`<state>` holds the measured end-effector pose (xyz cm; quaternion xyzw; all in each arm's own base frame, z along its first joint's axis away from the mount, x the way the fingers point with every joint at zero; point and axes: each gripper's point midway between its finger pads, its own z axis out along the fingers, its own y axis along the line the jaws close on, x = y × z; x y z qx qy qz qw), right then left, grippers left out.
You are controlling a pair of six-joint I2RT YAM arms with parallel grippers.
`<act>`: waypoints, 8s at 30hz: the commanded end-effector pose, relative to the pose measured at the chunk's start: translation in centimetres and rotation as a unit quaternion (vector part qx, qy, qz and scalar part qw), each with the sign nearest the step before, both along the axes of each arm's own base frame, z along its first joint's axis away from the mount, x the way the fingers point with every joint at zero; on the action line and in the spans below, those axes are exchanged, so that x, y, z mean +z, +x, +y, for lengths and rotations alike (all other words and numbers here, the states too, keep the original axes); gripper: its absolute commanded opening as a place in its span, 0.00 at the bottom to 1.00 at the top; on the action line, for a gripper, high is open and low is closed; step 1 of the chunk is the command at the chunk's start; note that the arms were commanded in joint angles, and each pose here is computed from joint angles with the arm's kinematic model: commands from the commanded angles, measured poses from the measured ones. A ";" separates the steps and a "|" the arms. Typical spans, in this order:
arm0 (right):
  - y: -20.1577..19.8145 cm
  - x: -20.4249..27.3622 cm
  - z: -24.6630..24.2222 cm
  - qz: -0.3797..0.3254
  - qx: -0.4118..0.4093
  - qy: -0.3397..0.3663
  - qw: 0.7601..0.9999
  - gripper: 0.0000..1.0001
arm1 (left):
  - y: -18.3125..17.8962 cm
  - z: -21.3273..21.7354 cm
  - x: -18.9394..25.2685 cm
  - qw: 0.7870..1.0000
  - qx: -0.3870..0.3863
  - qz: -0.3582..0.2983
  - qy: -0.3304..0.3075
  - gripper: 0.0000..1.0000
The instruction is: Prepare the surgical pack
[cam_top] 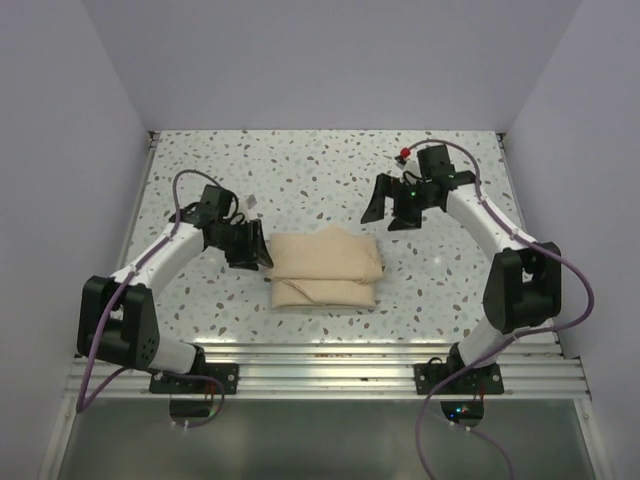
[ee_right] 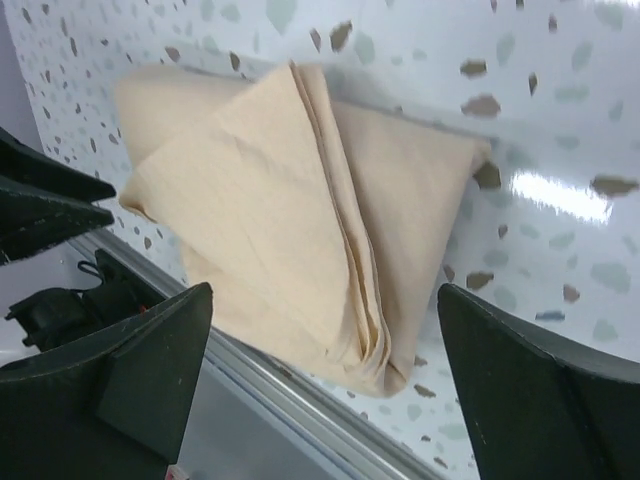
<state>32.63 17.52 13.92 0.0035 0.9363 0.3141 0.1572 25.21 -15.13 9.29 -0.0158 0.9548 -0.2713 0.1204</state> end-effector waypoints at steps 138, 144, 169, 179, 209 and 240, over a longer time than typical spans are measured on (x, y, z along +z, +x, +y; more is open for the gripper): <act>-12.4 -10.5 2.4 0.258 -0.044 0.041 0.964 0.17 | -8.3 -3.1 -5.9 0.982 -0.102 0.153 -0.045 0.28; -6.8 -10.5 2.3 0.250 -0.068 0.031 0.965 0.18 | -10.6 -0.2 -6.1 0.981 -0.087 0.169 0.030 0.32; 1.1 -4.1 -6.7 0.127 -0.094 -0.086 0.984 0.99 | -1.1 -10.3 3.7 0.948 -0.198 -0.123 0.216 0.52; -7.3 -4.4 -5.9 0.137 -0.111 -0.039 0.984 0.99 | -1.5 -11.9 1.1 0.879 -0.236 -0.211 0.357 0.58; -10.6 -5.1 -4.8 0.148 -0.106 -0.014 0.983 0.99 | -2.1 -11.8 -4.1 0.857 -0.247 -0.207 0.401 0.49; -5.8 -7.3 8.4 0.162 -0.163 0.127 0.965 0.18 | -1.0 -13.7 1.1 0.864 -0.266 -0.239 0.355 0.00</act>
